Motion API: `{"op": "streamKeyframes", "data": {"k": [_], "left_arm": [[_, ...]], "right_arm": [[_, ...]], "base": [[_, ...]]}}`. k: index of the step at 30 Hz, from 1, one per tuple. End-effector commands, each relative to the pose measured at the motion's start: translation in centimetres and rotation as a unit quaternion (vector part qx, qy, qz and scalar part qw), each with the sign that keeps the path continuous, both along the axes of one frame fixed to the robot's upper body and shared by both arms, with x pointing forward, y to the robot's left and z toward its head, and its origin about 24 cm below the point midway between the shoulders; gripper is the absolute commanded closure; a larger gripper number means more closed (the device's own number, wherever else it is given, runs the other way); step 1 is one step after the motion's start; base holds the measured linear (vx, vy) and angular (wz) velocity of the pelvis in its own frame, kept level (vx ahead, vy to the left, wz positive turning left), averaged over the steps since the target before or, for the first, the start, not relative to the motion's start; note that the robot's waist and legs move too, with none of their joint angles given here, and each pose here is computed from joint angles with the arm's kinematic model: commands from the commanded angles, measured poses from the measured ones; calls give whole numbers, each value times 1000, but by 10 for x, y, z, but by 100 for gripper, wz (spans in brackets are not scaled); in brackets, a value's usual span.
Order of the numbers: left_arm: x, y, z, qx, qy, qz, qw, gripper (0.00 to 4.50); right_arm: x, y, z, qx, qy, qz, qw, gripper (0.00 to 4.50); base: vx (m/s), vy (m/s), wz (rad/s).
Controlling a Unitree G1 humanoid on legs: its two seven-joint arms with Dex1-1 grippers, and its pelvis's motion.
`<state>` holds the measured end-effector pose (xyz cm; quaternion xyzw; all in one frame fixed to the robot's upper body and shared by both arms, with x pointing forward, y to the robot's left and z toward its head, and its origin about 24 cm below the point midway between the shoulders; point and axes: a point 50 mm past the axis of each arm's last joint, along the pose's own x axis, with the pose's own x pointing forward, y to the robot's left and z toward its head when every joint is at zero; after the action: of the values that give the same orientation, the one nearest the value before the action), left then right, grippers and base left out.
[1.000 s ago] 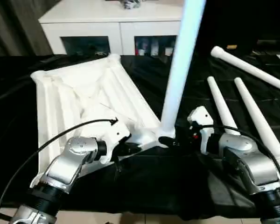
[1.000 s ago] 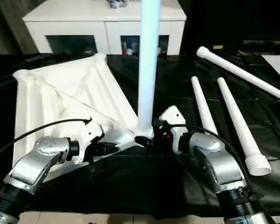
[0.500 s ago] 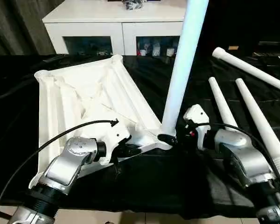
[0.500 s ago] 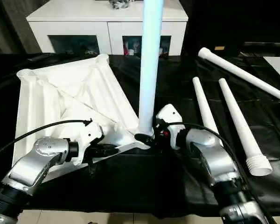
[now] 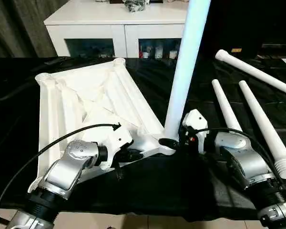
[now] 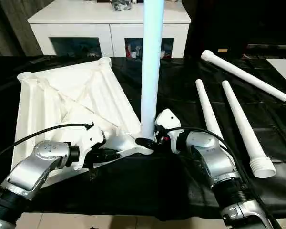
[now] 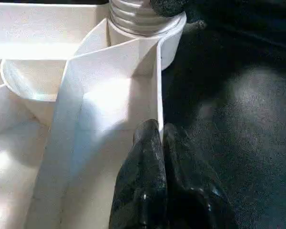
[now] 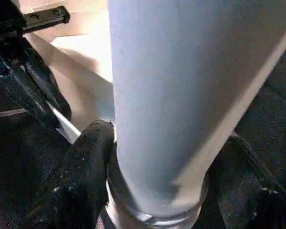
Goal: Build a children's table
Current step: Rotate leg to tighten
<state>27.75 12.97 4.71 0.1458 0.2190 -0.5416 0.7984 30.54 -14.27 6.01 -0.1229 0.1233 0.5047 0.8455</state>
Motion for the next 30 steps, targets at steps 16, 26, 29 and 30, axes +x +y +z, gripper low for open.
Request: {"op": "streamKeyframes", "data": {"k": [16,26,29,30], "left_arm": [[46,-48,-11,30,-26,227,973,450],[49,-53,-9,35,-42,211,976,450],[47,-46,-8,30,-48,189,980,450],[46,-42,-8,30,-45,183,982,450]], "right_arm": [[13,42,-54,28,102,-429,897,207],[26,74,-30,83,49,-385,918,156],[29,70,-21,93,28,-368,925,126],[29,68,-18,99,24,-354,930,115]], "base": [[0,0,0],[0,0,0],[0,0,0],[0,0,0]]}}
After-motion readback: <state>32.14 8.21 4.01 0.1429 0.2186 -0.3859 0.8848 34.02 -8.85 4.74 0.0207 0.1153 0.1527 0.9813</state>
